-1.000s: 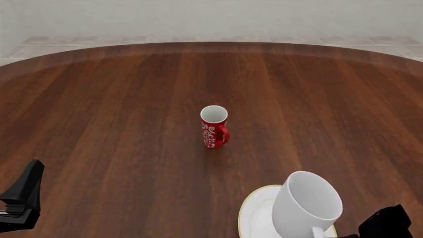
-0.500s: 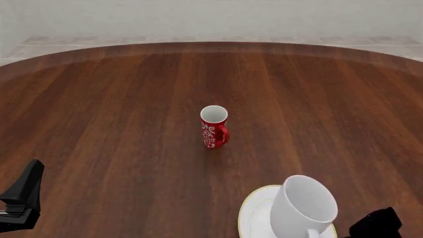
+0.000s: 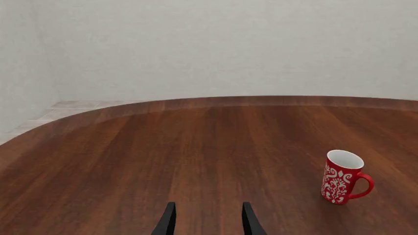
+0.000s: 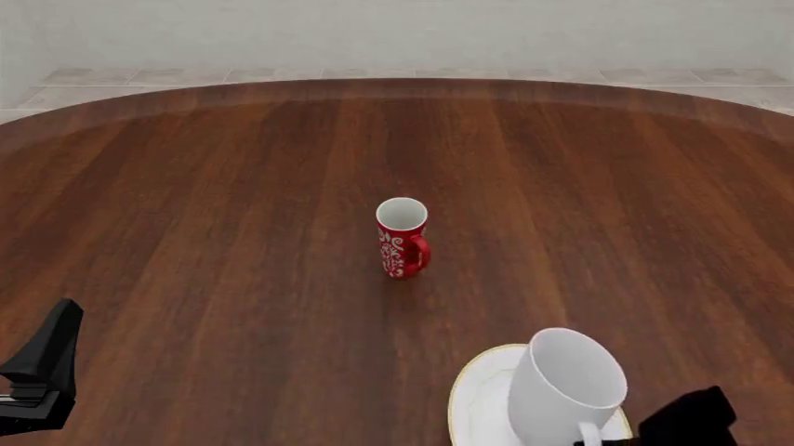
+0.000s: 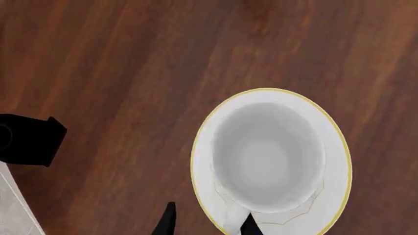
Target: Put the white mug on the plate.
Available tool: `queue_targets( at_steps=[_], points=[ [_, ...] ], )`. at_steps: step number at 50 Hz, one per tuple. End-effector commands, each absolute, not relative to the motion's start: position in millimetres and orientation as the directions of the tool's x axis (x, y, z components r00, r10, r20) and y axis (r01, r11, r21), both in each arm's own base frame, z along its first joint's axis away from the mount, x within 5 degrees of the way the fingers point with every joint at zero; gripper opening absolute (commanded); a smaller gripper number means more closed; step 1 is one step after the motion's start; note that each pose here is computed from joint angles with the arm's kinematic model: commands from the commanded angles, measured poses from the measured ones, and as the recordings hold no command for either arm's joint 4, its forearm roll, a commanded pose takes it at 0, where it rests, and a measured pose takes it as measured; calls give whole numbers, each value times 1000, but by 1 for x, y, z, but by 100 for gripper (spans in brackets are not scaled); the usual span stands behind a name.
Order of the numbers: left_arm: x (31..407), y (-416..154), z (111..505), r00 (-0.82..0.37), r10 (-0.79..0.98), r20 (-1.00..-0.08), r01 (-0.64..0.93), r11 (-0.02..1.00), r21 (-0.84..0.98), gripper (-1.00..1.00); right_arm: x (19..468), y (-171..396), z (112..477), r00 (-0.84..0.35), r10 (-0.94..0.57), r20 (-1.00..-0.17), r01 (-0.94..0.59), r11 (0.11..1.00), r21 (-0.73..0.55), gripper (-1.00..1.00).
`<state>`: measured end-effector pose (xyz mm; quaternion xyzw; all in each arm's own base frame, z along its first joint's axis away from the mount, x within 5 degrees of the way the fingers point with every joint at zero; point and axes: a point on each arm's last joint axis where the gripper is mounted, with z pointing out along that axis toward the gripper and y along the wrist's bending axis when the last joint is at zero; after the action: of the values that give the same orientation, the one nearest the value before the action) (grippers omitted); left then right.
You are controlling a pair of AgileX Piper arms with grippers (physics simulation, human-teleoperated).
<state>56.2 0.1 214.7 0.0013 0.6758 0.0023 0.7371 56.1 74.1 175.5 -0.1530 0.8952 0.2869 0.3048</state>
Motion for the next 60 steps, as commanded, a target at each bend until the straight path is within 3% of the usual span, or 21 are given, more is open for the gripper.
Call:
queue_targets(
  at_steps=[1, 60],
  points=[
    [56, 0, 215, 87, 5, -996, -2, 1000, 5, 100, 57, 74, 170, -778, -103, -620, -434, 801, 412, 100],
    [56, 0, 215, 87, 5, -996, -2, 1000, 5, 100, 43, 52, 207, -745, -98, -660, -451, 803, 390, 100]
  ],
)
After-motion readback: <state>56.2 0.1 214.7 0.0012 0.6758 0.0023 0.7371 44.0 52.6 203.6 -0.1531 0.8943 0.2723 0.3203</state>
